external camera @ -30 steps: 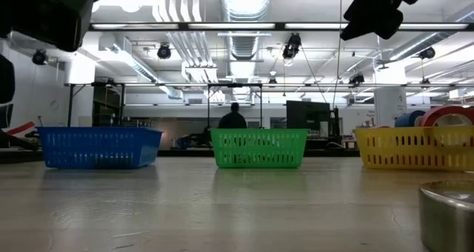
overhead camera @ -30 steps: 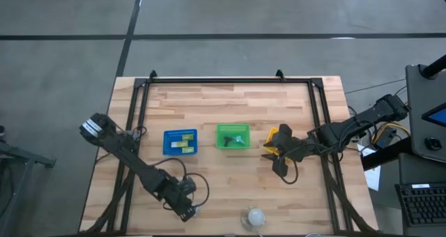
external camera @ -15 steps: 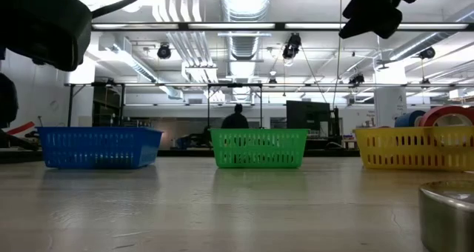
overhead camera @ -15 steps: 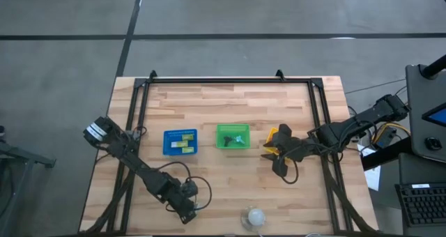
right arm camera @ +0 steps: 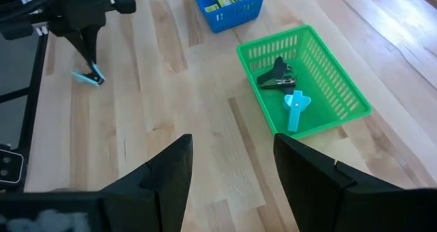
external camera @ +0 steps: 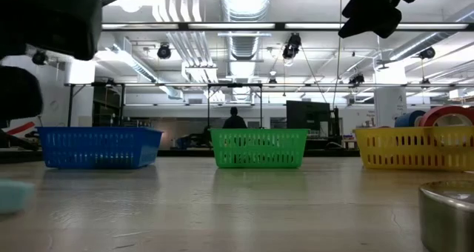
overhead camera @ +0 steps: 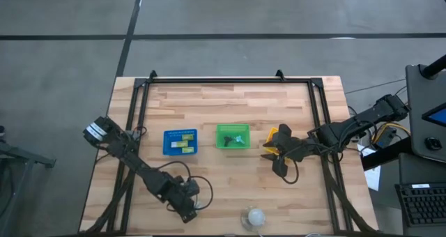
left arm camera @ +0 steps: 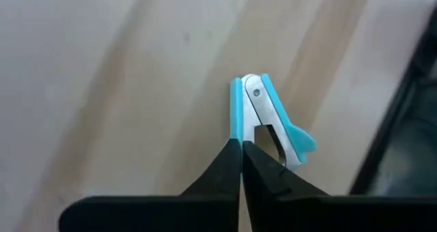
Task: Pick and place Stapler, Stapler remover, tape
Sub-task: Put the light blue staple remover into the green bin
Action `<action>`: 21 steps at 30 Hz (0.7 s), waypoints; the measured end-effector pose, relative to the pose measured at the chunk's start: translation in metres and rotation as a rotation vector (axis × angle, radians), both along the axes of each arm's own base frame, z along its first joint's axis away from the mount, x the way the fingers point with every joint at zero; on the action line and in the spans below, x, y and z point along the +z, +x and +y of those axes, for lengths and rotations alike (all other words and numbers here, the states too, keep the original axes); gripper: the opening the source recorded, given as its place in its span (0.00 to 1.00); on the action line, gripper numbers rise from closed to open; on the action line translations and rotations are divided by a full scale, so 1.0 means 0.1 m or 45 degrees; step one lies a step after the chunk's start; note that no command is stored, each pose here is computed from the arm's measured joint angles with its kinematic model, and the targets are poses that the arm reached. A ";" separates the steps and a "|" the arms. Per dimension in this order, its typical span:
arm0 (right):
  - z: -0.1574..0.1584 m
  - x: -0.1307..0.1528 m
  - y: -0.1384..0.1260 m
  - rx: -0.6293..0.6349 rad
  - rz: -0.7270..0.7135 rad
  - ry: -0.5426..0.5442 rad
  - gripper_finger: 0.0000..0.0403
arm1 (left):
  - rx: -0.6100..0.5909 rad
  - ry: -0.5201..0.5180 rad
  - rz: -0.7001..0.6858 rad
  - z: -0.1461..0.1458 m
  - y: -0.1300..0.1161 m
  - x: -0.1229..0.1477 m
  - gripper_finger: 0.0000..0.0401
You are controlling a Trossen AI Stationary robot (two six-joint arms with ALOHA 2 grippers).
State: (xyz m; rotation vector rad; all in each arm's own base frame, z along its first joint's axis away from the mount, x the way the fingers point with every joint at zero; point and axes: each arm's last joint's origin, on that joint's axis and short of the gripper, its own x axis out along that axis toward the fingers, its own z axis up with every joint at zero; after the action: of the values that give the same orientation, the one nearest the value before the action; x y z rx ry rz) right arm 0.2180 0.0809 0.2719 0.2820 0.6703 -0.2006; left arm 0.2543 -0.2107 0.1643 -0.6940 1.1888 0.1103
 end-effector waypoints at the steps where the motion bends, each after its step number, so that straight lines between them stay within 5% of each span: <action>1: 0.00 0.00 0.00 0.000 0.000 0.001 0.49 | 0.005 0.017 -0.014 0.01 0.00 0.00 0.02; 11: -0.01 0.00 0.00 -0.020 -0.012 -0.017 0.49 | 0.126 0.339 -0.240 0.23 0.17 0.03 0.01; 21: 0.00 -0.03 0.02 -0.021 -0.039 -0.012 0.49 | 0.233 0.747 -0.407 0.78 0.60 0.27 0.02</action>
State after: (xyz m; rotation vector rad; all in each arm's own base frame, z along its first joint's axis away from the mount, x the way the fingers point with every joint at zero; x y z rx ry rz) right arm 0.2196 0.0808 0.2690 0.2812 0.6365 -0.2148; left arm 0.3145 -0.1324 0.1915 -0.2827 0.7278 0.4645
